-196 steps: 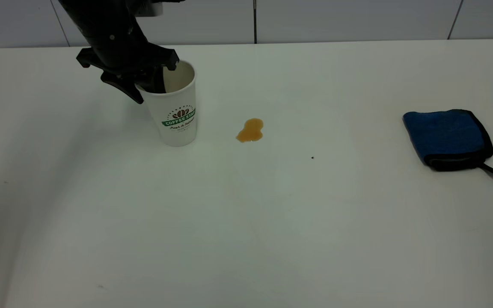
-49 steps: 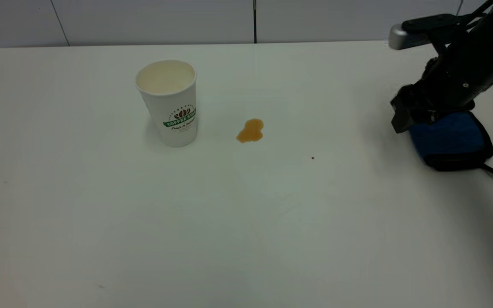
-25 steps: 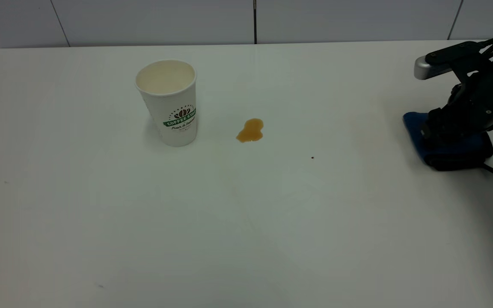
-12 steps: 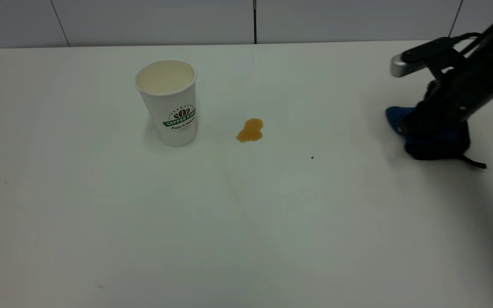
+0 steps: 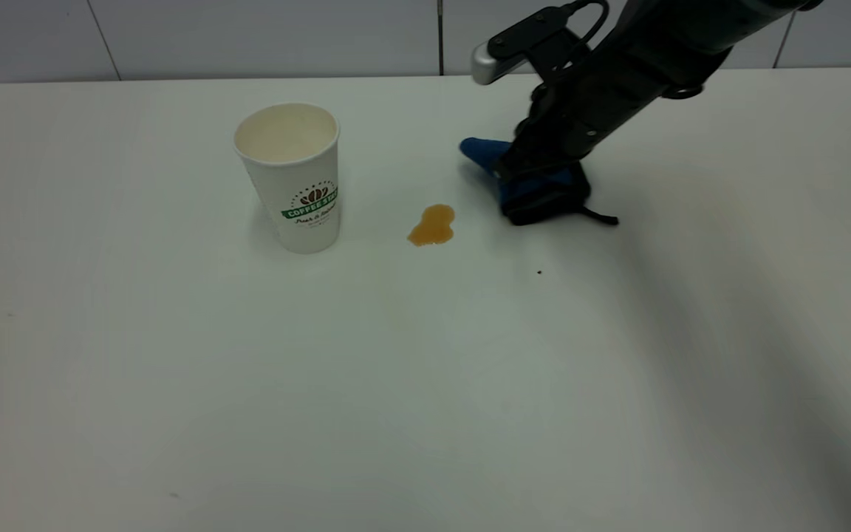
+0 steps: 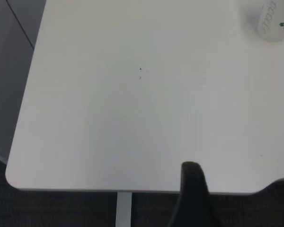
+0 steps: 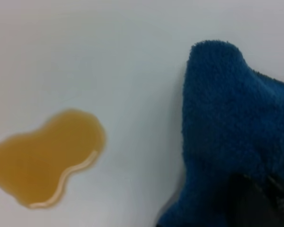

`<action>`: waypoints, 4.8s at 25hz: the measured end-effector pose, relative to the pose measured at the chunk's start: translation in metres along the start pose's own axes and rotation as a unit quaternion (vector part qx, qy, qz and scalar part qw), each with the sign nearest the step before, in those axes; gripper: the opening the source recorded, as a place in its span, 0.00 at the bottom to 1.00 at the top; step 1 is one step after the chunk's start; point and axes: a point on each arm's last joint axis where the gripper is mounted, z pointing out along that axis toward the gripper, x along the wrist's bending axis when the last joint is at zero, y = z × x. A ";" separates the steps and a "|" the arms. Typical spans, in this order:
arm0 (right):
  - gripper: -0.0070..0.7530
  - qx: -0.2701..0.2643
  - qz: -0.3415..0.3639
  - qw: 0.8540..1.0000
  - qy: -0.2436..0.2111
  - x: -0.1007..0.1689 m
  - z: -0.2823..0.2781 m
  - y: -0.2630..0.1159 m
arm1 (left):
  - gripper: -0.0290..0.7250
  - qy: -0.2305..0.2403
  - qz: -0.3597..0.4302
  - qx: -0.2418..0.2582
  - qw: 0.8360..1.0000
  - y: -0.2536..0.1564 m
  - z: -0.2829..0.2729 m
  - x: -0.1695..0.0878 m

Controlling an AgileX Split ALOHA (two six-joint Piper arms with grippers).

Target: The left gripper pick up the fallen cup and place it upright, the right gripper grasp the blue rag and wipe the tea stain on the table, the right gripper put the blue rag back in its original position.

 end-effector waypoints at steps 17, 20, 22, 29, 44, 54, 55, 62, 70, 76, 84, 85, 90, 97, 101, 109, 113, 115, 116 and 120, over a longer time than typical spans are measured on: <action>0.06 0.060 -0.069 0.983 0.161 0.084 0.018 0.007 | 0.79 0.000 0.000 0.000 1.000 0.000 0.000 0.000; 0.06 0.096 -0.092 0.972 0.192 0.087 0.014 0.002 | 0.79 0.000 0.000 0.000 1.000 0.000 0.000 0.000; 0.06 0.122 -0.111 0.968 0.190 0.086 0.010 0.000 | 0.79 0.000 0.000 0.000 1.000 0.000 0.000 0.000; 0.06 0.169 -0.085 0.981 0.049 0.059 0.008 0.002 | 0.79 0.000 0.000 0.000 1.000 0.000 0.000 0.000; 0.06 0.107 -0.007 0.994 0.014 0.056 0.018 0.010 | 0.79 0.000 0.000 0.000 1.000 0.000 0.000 0.000; 0.06 0.285 0.087 0.939 0.169 0.023 -0.008 -0.029 | 0.79 0.000 0.000 0.000 1.000 0.000 0.000 0.000; 0.06 0.298 0.103 0.936 0.158 0.012 -0.010 -0.034 | 0.79 0.000 0.000 0.000 1.000 0.000 0.000 0.000; 0.06 0.321 0.170 0.931 0.040 -0.063 -0.022 -0.060 | 0.79 0.000 0.000 0.000 1.000 0.000 0.000 0.000; 0.23 0.304 0.192 0.932 -0.044 -0.090 -0.028 -0.063 | 0.79 0.000 0.000 0.000 1.000 0.000 0.000 0.000; 0.70 0.315 0.190 0.928 -0.065 -0.098 -0.049 -0.051 | 0.79 0.000 0.000 0.000 1.000 0.000 0.000 0.000; 0.82 0.252 0.200 0.943 -0.085 -0.099 -0.194 0.054 | 0.79 0.000 0.000 0.000 1.000 0.000 0.000 0.000; 0.80 0.241 0.202 0.945 -0.085 -0.095 -0.221 0.063 | 0.79 0.000 0.000 0.000 1.000 0.000 0.000 0.000; 0.72 0.234 0.207 0.946 -0.085 -0.067 -0.326 0.055 | 0.79 0.000 0.000 0.000 1.000 0.000 0.000 0.000; 0.71 0.250 0.217 0.940 -0.081 -0.010 -0.413 -0.021 | 0.79 0.000 0.000 0.000 1.000 0.000 0.000 0.000; 0.71 0.233 0.221 0.943 -0.085 0.027 -0.451 -0.077 | 0.79 0.000 0.000 0.000 1.000 0.000 0.000 0.000; 0.71 0.076 0.264 0.956 -0.101 0.089 -0.500 -0.170 | 0.79 0.000 0.000 0.000 1.000 0.000 0.000 0.000; 0.71 -0.040 0.278 0.947 -0.155 0.099 -0.522 -0.188 | 0.79 0.000 0.000 0.000 1.000 0.000 0.000 0.000; 0.71 -0.085 0.284 0.938 -0.180 0.103 -0.531 -0.193 | 0.79 0.000 0.000 0.000 1.000 0.000 0.000 0.000; 0.71 -0.100 0.285 0.935 -0.187 0.105 -0.534 -0.195 | 0.79 0.000 0.000 0.000 1.000 0.000 0.000 0.000; 0.71 -0.122 0.285 0.930 -0.196 0.109 -0.538 -0.200 | 0.79 0.000 0.000 0.000 1.000 0.000 0.000 0.000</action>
